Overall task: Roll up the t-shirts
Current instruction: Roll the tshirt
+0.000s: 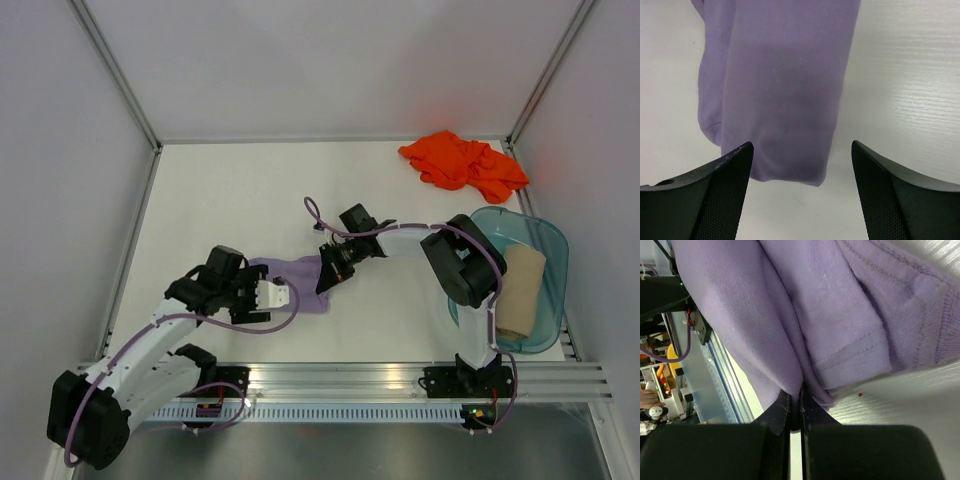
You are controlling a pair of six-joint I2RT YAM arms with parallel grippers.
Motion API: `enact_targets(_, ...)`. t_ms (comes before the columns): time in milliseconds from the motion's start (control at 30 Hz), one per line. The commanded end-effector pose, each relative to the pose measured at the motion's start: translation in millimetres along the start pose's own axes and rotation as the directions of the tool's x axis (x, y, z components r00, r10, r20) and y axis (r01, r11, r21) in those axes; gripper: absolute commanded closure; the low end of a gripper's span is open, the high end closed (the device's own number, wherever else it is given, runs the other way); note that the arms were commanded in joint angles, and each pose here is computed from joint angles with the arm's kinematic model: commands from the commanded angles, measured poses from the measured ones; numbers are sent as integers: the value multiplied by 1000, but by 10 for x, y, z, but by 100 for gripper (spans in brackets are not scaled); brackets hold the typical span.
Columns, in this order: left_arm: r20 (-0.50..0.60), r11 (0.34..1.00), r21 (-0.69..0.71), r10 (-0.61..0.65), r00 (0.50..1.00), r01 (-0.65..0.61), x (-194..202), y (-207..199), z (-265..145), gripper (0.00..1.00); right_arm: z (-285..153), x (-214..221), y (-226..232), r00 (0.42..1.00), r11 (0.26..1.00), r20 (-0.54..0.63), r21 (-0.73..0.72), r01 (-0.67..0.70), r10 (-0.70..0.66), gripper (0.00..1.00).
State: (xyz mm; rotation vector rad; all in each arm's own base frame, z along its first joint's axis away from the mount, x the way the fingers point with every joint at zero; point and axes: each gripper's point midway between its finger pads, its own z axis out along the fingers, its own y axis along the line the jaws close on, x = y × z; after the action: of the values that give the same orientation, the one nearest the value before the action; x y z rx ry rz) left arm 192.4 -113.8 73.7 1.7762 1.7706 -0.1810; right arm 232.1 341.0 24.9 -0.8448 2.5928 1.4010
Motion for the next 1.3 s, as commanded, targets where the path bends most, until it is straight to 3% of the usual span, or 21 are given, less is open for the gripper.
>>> enact_targets(0, -66, 987, -79, 136, 989, -141, 114, 187, 91, 16, 29, -28, -129, 1000, 999, -6, 38, 16, -16, 99)
enact_targets(167, -108, 979, -13, 203, 973, -205, 313, 40, 293, 15, 23, -23, -146, 999, 999, -19, 35, 32, -31, 95)
enact_targets(267, -158, 979, 63, 203, 966, -196, 507, -113, 411, 19, 5, -50, -145, 998, 998, -19, 33, 58, -57, 84)
enact_targets(367, -183, 985, 80, 163, 970, -150, 559, -126, 474, 37, -66, -102, -142, 995, 993, -9, 54, 101, -101, 73)
enact_targets(400, -186, 987, 75, 151, 971, -139, 557, -112, 478, 50, -104, -124, -114, 993, 992, -1, 49, 116, -116, 69)
enact_targets(500, -182, 988, 74, 146, 972, -135, 551, -104, 493, 73, -289, -271, 15, 979, 979, 52, 72, 193, -197, 63)
enact_targets(600, -176, 992, 66, 117, 977, -107, 520, -88, 484, 90, -591, -417, 143, 944, 944, 121, 165, 285, -307, 59)
enact_targets(667, -174, 995, 91, 67, 983, -51, 508, -121, 433, 92, -696, -369, 46, 924, 909, 114, 259, 327, -365, 57)
enact_targets(700, -123, 994, 106, 36, 992, -23, 374, -82, 408, 94, -757, -411, 30, 896, 878, 127, 298, 375, -425, 51)
enact_targets(767, -115, 983, 170, -43, 992, 62, 377, -160, 336, 95, -852, -278, 63, 825, 793, 105, 368, 486, -555, 50)
enact_targets(800, -58, 980, 186, -59, 997, 69, 241, -101, 307, 95, -884, -389, 347, 684, 667, 127, 405, 625, -718, 48)
enact_targets(867, -60, 966, 227, -109, 992, 120, 261, -131, 275, 95, -741, -113, 357, 573, 536, 53, 432, 725, -818, 44)
enact_targets(900, -47, 965, 230, -121, 992, 128, 222, -83, 260, 95, -650, -183, 705, 401, 388, 72, 456, 801, -913, 41)
enact_targets(1033, -49, 959, 245, -137, 989, 145, 249, -25, 256, 95, -444, -160, 813, 319, 281, 22, 531, 799, -948, 39)
enact_targets(1133, -38, 959, 249, -128, 991, 133, 225, 17, 245, 95, -306, -165, 822, 241, 157, -70, 577, 801, -968, 39)
enact_targets(1267, -30, 959, 264, -102, 994, 107, 220, 21, 243, 95, -135, -185, 645, 222, 77, -171, 600, 796, -960, 38)
